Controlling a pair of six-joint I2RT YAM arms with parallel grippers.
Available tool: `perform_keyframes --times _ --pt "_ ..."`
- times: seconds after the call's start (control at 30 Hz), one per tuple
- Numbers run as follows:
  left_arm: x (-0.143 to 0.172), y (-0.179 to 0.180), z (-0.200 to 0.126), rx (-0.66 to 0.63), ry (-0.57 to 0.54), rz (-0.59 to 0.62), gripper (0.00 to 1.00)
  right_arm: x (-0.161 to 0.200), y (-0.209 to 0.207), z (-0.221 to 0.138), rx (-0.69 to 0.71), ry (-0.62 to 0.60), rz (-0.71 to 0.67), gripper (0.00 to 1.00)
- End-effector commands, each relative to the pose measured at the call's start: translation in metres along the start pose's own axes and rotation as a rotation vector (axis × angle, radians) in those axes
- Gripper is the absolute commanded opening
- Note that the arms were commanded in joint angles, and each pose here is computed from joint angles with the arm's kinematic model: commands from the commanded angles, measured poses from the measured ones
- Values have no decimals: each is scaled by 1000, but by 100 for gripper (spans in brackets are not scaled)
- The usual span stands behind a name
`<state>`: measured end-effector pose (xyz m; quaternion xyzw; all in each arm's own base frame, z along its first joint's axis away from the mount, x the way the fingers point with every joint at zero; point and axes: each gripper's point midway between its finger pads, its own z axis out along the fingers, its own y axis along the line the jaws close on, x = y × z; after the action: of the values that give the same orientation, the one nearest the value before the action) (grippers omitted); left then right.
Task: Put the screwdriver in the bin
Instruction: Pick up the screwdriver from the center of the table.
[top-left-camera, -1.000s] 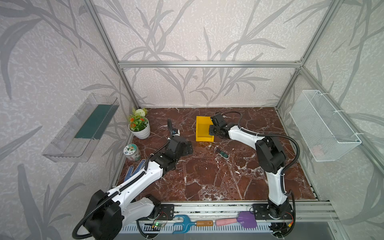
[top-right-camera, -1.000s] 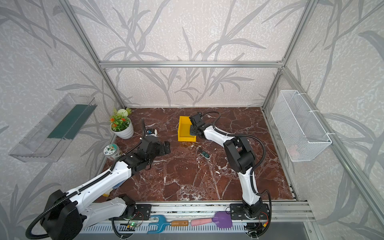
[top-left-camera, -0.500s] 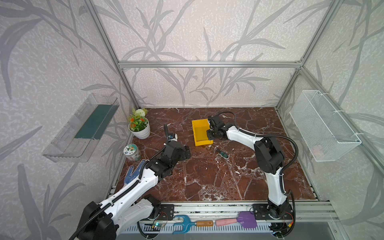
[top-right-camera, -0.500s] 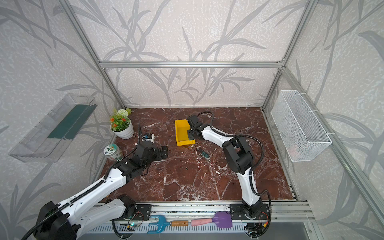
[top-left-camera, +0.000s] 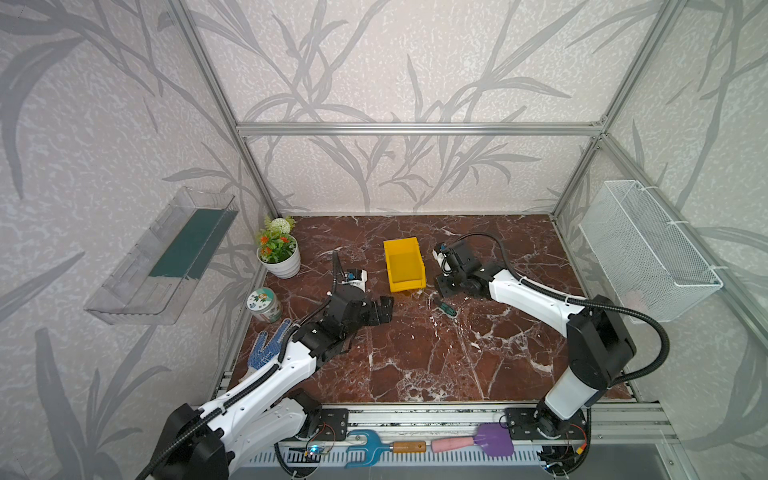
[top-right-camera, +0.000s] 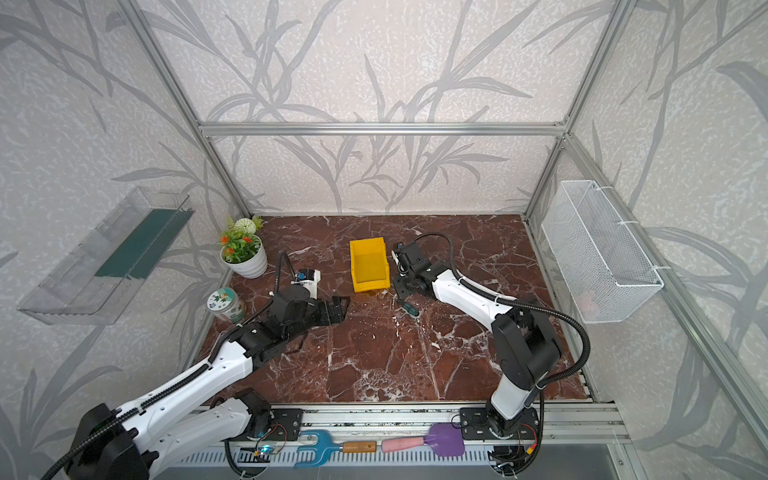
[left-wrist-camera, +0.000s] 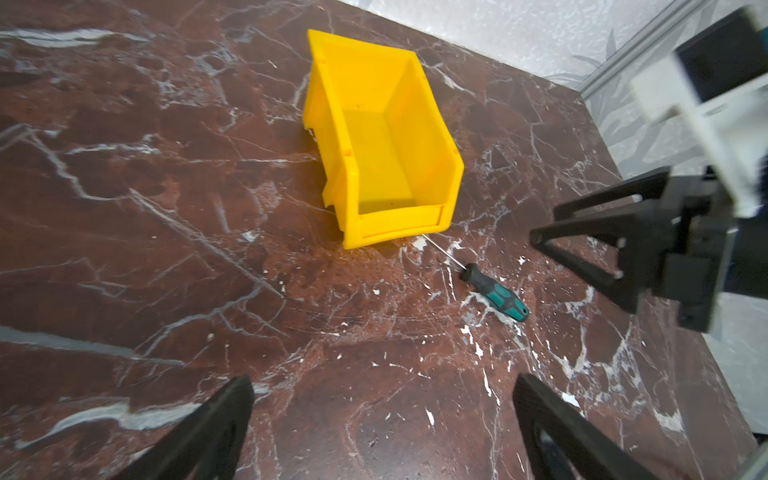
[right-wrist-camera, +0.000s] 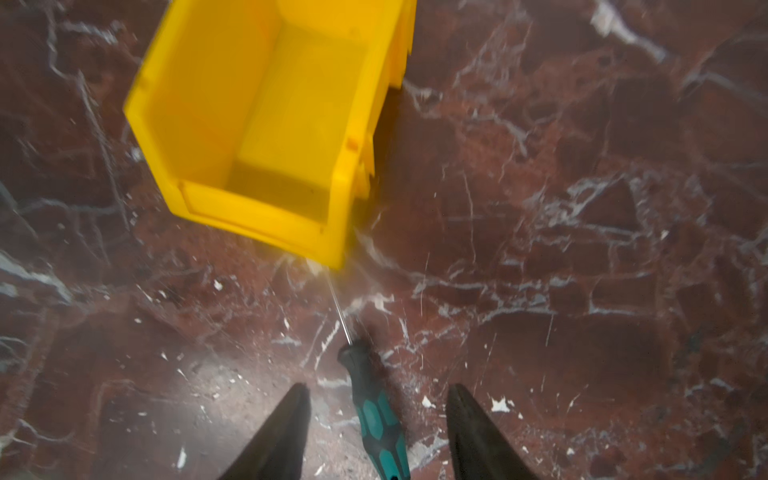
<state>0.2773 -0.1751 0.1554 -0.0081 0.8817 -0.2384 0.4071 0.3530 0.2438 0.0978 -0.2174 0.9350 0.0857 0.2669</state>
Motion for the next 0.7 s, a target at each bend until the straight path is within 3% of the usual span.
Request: perform_keyframes --times 0.0,0.37,0.67 --pt "-4 -25 7 103 -5 -9 99 32 -2 11 -4 120 -24 55" --pt "10 -36 18 122 50 -15 99 73 -2 37 -4 297 -15 49" --pt "9 -25 14 74 25 -9 99 91 2 42 -7 341 -44 26"
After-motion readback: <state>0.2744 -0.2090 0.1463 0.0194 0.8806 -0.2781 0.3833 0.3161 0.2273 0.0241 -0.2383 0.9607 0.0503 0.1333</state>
